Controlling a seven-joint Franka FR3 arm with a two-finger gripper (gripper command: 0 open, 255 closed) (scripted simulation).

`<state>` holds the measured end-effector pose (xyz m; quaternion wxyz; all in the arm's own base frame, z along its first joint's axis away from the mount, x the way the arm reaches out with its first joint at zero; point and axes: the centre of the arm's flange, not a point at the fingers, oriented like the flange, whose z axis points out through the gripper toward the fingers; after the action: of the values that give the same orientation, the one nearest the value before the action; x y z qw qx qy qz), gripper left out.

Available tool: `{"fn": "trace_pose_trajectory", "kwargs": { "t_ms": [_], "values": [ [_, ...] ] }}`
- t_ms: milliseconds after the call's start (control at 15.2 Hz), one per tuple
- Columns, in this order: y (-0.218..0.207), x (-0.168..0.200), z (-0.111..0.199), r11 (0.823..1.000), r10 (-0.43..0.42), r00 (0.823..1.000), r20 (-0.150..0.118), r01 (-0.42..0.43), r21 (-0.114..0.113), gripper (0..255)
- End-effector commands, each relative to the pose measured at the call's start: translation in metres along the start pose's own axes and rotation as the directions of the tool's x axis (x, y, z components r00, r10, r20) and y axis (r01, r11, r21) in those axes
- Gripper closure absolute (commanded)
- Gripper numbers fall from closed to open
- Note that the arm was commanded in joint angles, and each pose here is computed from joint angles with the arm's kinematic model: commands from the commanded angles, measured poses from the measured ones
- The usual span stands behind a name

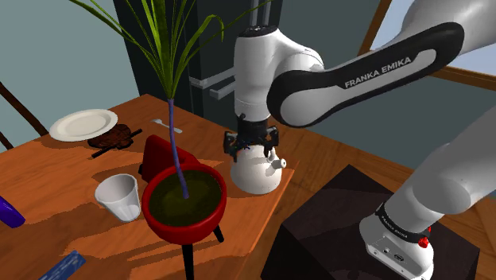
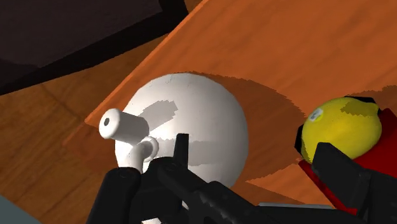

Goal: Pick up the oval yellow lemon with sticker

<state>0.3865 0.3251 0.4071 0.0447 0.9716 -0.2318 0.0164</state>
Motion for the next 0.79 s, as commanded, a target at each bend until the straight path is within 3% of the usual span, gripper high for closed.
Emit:
{"fn": "trace_pose_trajectory", "kwargs": {
  "t_ms": [0, 726],
  "values": [
    [-0.027, 0.000, 0.011, 0.999, 0.037, 0.999, 0.006, -0.037, -0.005, 0],
    [-0.159, 0.006, 0.082, 0.976, 0.217, 0.976, 0.032, -0.215, -0.044, 0]
  ]
}}
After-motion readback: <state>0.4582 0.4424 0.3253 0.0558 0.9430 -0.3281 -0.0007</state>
